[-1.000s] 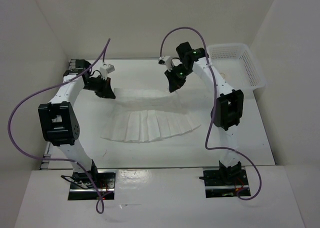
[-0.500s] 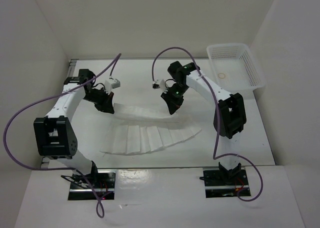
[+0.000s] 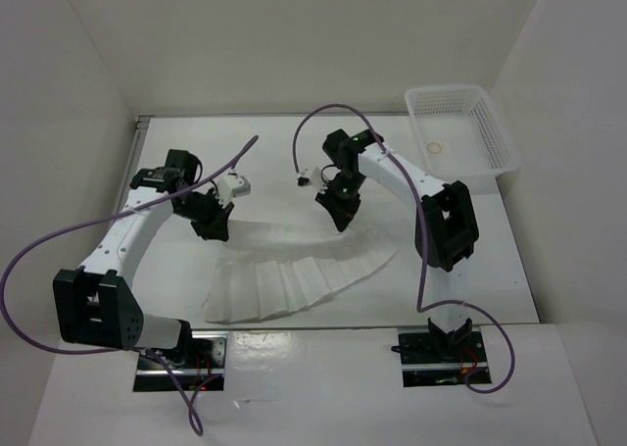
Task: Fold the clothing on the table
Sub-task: Fold the skirt
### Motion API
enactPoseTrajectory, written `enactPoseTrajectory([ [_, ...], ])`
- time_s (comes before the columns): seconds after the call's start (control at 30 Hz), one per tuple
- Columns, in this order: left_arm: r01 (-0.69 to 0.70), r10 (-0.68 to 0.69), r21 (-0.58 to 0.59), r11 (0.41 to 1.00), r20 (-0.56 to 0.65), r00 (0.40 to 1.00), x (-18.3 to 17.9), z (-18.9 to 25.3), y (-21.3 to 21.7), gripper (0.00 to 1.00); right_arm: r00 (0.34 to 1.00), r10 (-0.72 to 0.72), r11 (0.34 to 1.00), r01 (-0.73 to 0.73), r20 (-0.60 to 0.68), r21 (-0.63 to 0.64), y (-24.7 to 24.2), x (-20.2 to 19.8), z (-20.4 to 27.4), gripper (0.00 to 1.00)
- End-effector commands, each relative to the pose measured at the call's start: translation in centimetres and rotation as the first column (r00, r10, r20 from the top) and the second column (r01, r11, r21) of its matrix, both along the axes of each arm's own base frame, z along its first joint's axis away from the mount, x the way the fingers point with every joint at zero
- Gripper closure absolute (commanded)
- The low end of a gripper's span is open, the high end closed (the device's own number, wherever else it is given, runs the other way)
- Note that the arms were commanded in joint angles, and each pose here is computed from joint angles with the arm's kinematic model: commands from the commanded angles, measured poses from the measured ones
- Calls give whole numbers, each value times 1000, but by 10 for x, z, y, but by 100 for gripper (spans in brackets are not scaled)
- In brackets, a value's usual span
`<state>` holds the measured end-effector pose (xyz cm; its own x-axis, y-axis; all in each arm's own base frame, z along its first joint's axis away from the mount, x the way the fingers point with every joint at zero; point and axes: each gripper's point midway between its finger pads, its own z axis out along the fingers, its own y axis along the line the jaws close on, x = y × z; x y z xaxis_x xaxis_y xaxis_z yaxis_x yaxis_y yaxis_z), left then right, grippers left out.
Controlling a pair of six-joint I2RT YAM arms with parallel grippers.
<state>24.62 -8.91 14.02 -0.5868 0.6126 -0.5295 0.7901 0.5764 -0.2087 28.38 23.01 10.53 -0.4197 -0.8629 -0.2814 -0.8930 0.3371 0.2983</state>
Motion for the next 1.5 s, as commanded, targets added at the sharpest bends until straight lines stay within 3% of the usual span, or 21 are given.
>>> enactPoseTrajectory([
  [0.0, -2, 2, 8, 1000, 14, 1000, -7, 12, -2, 97, 1000, 28, 997, -29, -3, -70, -11, 0, -9, 100],
  [0.13, -85, 81, 42, 996, 77, 994, 13, 10, 5, 100, 997, -16, 998, 21, 81, -64, -2, 25, -18, 100],
  [0.27, -227, 216, 47, 973, 167, 962, 60, 15, 11, 100, 950, -154, 986, 167, 273, -25, 2, 79, -9, 100],
  [0.33, -257, 246, 22, 966, 219, 944, 81, 31, 9, 100, 907, -247, 966, 257, 341, 17, 0, 106, 2, 100],
  [0.53, -332, 324, -32, 943, 320, 890, 131, 59, 9, 100, 694, -451, 888, 409, 560, 209, -13, 194, 68, 100],
  [0.8, -408, 393, -47, 912, 392, 832, 178, 73, 15, 100, 486, -524, 831, 473, 699, 294, -21, 258, 109, 100],
  [0.97, -426, 413, -59, 903, 401, 818, 191, 76, 15, 100, 419, -552, 805, 493, 721, 330, -22, 285, 120, 100],
  [1.07, -427, 408, -49, 903, 409, 816, 194, 75, 17, 100, 405, -558, 802, 487, 724, 346, -20, 289, 132, 100],
  [1.17, -394, 377, -44, 918, 408, 832, 192, 74, 14, 100, 463, -545, 818, 475, 700, 323, -15, 281, 121, 100],
  [1.47, -283, 271, 7, 959, 263, 926, 132, 42, 6, 100, 666, -391, 912, 374, 635, 169, -23, 219, 103, 100],
])
